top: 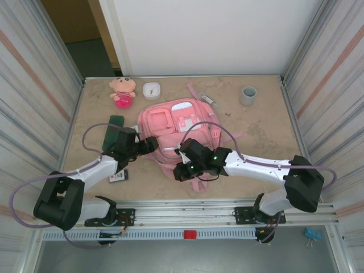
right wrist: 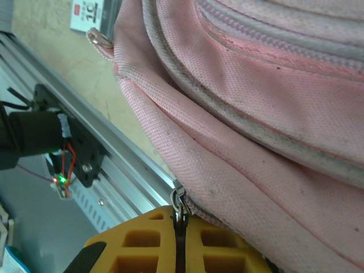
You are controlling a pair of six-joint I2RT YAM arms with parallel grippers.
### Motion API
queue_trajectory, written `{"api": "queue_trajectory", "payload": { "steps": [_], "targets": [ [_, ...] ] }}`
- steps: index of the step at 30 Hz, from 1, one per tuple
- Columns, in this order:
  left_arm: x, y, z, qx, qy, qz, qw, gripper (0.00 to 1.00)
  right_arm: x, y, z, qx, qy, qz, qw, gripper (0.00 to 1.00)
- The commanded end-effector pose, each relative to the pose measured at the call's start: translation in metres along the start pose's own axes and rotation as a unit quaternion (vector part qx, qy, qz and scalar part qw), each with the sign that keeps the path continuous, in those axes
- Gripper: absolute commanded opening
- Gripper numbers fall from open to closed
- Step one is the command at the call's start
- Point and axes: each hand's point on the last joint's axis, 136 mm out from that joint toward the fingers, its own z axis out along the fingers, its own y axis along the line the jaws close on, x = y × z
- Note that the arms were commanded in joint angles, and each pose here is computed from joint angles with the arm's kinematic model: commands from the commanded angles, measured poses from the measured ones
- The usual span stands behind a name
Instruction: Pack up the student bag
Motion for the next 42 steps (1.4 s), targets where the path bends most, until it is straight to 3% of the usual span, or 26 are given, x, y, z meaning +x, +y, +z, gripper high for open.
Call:
{"api": "queue_trajectory", "payload": {
  "steps": [1, 10, 17, 22, 36, 39, 42],
  "targets": [
    [-0.025, -0.027, -0.006, 0.048, -0.028, -0.021, 0.998, 0.77, -0.028, 0.033, -0.003, -0.048, -0.043, -0.01, 0.998, 0.0],
    [0.003, -0.01, -0.051, 0.027, -0.014, -0.141, 0.99, 0.76, -0.042, 0.039, 0.013, -0.045, -0.045, -0.018, 0.998, 0.0],
    [0.037, -0.015, -0.071, 0.081, 0.021, -0.226, 0.97, 0.73, -0.044, 0.041, 0.018, -0.043, -0.037, -0.023, 0.998, 0.0],
    [0.053, -0.019, -0.072, 0.096, 0.034, -0.248, 0.963, 0.69, -0.043, 0.04, 0.02, -0.043, -0.034, -0.022, 0.998, 0.0],
    [0.058, -0.045, -0.057, 0.133, 0.039, -0.265, 0.954, 0.47, -0.039, 0.045, 0.025, -0.052, -0.027, -0.026, 0.998, 0.0],
    [0.06, -0.045, -0.054, 0.129, 0.045, -0.263, 0.955, 0.36, -0.04, 0.046, 0.023, -0.054, -0.029, -0.026, 0.998, 0.0],
    [0.062, -0.037, -0.051, 0.111, 0.039, -0.265, 0.957, 0.18, -0.039, 0.043, 0.018, -0.047, -0.032, -0.028, 0.998, 0.0]
  ]
}}
